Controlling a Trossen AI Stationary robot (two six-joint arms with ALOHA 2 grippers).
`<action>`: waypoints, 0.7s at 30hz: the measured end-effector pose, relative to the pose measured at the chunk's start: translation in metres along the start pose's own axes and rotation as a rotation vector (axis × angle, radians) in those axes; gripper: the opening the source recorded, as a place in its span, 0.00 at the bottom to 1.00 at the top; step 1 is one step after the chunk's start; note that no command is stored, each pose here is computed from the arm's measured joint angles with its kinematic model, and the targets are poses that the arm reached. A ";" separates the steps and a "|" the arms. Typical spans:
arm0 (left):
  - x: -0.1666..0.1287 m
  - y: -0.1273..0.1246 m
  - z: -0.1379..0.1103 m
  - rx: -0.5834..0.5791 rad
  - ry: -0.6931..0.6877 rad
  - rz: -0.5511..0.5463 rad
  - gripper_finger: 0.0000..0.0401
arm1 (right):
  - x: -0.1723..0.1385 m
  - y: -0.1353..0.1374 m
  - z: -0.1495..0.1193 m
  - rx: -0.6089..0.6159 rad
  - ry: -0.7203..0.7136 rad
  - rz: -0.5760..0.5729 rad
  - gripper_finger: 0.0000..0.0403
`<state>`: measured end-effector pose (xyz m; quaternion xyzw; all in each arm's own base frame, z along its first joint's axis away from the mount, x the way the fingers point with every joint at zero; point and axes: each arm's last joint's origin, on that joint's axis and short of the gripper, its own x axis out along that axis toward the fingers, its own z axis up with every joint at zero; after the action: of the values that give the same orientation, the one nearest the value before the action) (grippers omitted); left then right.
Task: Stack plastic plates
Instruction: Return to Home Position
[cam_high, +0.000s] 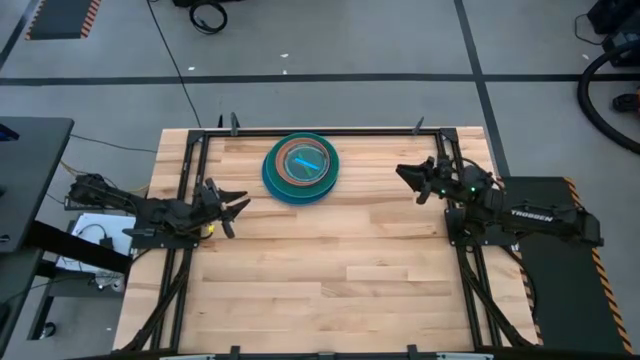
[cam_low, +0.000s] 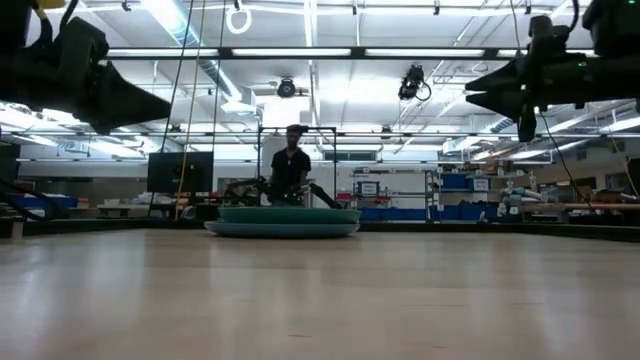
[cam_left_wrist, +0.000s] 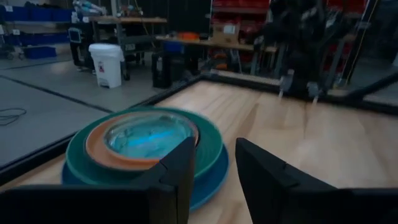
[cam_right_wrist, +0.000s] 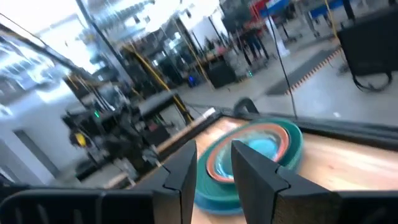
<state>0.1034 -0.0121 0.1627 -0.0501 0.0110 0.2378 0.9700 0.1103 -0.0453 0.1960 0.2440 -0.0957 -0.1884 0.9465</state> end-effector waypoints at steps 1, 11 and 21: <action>0.000 0.000 -0.002 0.012 0.015 0.004 0.30 | -0.002 -0.001 -0.001 0.001 -0.020 0.003 0.27; -0.001 0.001 -0.007 -0.071 0.047 0.034 0.26 | -0.009 -0.011 -0.015 -0.054 -0.037 -0.059 0.27; -0.001 0.000 -0.003 -0.111 0.021 0.020 0.26 | -0.009 -0.013 -0.018 -0.422 0.006 -0.105 0.27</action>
<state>0.1030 -0.0130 0.1593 -0.1060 0.0084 0.2473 0.9631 0.1025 -0.0447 0.1728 0.0454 -0.0386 -0.2524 0.9658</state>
